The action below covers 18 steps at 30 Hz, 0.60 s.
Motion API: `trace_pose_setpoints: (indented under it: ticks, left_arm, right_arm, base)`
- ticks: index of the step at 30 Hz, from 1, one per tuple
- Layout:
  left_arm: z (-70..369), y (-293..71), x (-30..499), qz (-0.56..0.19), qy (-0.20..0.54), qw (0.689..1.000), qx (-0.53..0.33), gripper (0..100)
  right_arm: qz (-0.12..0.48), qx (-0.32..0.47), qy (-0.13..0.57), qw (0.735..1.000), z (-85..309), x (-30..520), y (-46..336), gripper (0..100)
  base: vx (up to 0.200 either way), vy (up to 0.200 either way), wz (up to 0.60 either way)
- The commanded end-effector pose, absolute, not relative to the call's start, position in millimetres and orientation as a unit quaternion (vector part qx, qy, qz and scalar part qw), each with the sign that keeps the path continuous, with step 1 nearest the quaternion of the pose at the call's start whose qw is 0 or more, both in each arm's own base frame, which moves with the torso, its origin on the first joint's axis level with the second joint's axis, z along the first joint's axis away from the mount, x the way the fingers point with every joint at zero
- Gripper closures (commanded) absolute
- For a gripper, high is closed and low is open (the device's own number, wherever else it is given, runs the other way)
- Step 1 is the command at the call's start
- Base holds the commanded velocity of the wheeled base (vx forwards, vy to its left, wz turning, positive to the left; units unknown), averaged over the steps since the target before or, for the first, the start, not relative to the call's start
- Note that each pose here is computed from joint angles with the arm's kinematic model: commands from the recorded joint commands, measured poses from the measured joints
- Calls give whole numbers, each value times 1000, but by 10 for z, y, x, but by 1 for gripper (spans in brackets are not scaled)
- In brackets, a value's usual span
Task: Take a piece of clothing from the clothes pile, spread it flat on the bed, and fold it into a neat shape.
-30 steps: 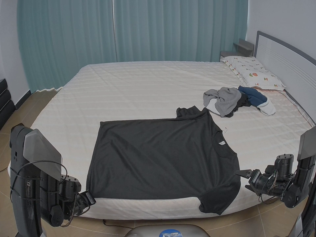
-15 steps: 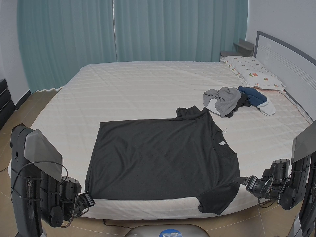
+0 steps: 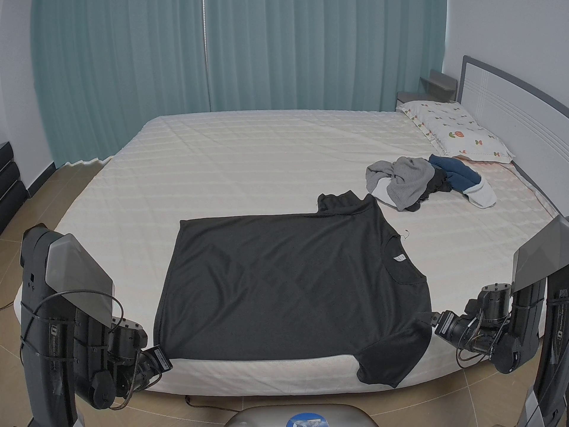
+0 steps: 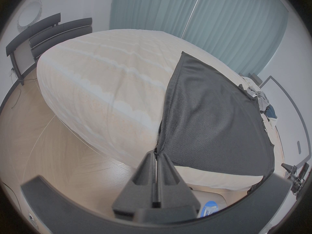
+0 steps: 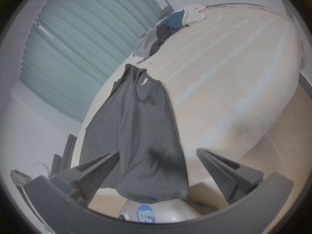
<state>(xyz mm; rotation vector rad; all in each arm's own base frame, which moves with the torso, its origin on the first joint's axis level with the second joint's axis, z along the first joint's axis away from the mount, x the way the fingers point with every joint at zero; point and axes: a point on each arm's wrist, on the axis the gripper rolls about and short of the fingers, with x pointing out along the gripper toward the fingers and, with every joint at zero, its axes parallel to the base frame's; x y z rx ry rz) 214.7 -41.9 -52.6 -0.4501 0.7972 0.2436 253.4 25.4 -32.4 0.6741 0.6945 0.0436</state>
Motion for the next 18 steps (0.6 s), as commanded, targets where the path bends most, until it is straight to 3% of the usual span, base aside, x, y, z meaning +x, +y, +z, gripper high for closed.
trace_pose_setpoints:
  ticks: [1,16,17,18]
  left_arm:
    - [-544,-419,2146,118,387,889,-216,100]
    - [-557,-423,2150,118,388,888,-216,100]
    - [-560,-424,2154,118,388,888,-216,100]
    - [-560,-424,2154,118,388,888,-216,100]
  right_arm:
    - [27,323,300,897,-309,2708,221,0]
    - [23,320,303,897,-524,2979,216,0]
    - [23,318,303,898,-539,2996,217,100]
    - [23,318,302,898,-542,3006,217,100]
  base:
    - [0,0,0]
    - [0,0,0]
    - [0,0,0]
    - [0,0,0]
